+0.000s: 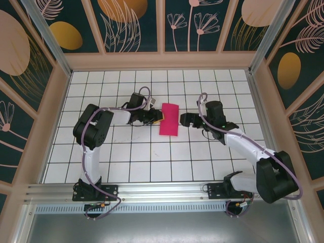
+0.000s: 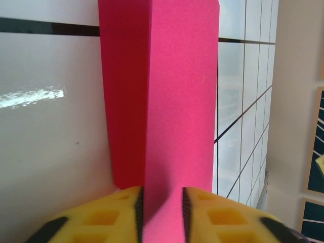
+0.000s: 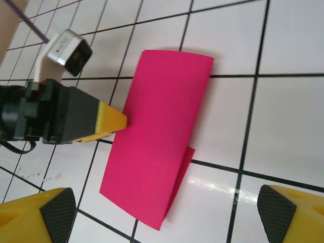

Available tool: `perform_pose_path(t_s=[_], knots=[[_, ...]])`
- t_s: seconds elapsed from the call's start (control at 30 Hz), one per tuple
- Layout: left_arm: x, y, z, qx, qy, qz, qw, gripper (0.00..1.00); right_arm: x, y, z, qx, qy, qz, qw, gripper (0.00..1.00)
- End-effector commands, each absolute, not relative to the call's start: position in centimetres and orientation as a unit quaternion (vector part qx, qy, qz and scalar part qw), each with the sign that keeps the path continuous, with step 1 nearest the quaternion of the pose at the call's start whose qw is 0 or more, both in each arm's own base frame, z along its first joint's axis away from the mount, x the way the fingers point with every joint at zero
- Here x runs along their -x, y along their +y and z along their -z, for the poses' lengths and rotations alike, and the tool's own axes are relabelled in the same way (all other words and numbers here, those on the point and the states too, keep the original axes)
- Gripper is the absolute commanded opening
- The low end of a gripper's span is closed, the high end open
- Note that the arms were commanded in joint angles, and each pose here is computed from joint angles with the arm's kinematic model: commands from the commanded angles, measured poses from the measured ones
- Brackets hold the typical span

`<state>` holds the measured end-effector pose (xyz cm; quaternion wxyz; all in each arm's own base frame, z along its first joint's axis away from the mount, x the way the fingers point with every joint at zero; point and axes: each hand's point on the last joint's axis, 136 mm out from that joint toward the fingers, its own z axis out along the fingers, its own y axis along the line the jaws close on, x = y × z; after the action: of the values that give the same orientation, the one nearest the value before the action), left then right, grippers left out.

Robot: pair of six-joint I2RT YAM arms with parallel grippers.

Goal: Fold a paper plane with a square sheet of paper (fold left side to right side)
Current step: Third fold the triangle at the center of the table.

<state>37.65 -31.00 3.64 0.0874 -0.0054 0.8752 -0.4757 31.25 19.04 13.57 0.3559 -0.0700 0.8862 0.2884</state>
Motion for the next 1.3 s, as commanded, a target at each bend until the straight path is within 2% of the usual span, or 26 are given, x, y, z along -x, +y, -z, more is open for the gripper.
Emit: perform_pose_path(t_s=[0.0, 0.17, 0.37, 0.63, 0.87, 1.07, 1.27], knots=[[-37.6, -31.2, -4.4, -0.005, 0.875, 0.474, 0.094, 0.20, -30.9, 19.6, -14.4, 0.109, 0.868, -0.263, 0.407, 0.95], [-37.4, -31.2, -4.6, -0.002, 0.877, 0.472, 0.094, 0.10, -29.3, 21.5, -13.6, 0.180, 0.841, -0.228, 0.456, 0.95], [-36.9, -31.3, -5.0, -0.002, 0.878, 0.470, 0.090, 0.08, -26.1, 25.3, -12.3, 0.352, 0.762, -0.123, 0.529, 0.95], [-36.4, -31.2, -5.6, 0.003, 0.878, 0.470, 0.089, 0.05, -25.9, 28.8, -9.2, 0.479, 0.703, 0.003, 0.526, 0.95], [-36.1, -31.2, -5.8, 0.000, 0.878, 0.470, 0.086, 0.04, -27.6, 31.3, -7.4, 0.506, 0.682, 0.056, 0.525, 0.91], [-36.0, -31.3, -5.9, 0.000, 0.878, 0.471, 0.085, 0.03, -28.8, 32.6, -7.0, 0.508, 0.679, 0.073, 0.525, 0.74], [-36.0, -31.2, -5.6, 0.003, 0.880, 0.467, 0.084, 0.03, -28.9, 32.8, -7.4, 0.502, 0.684, 0.067, 0.524, 0.42]])
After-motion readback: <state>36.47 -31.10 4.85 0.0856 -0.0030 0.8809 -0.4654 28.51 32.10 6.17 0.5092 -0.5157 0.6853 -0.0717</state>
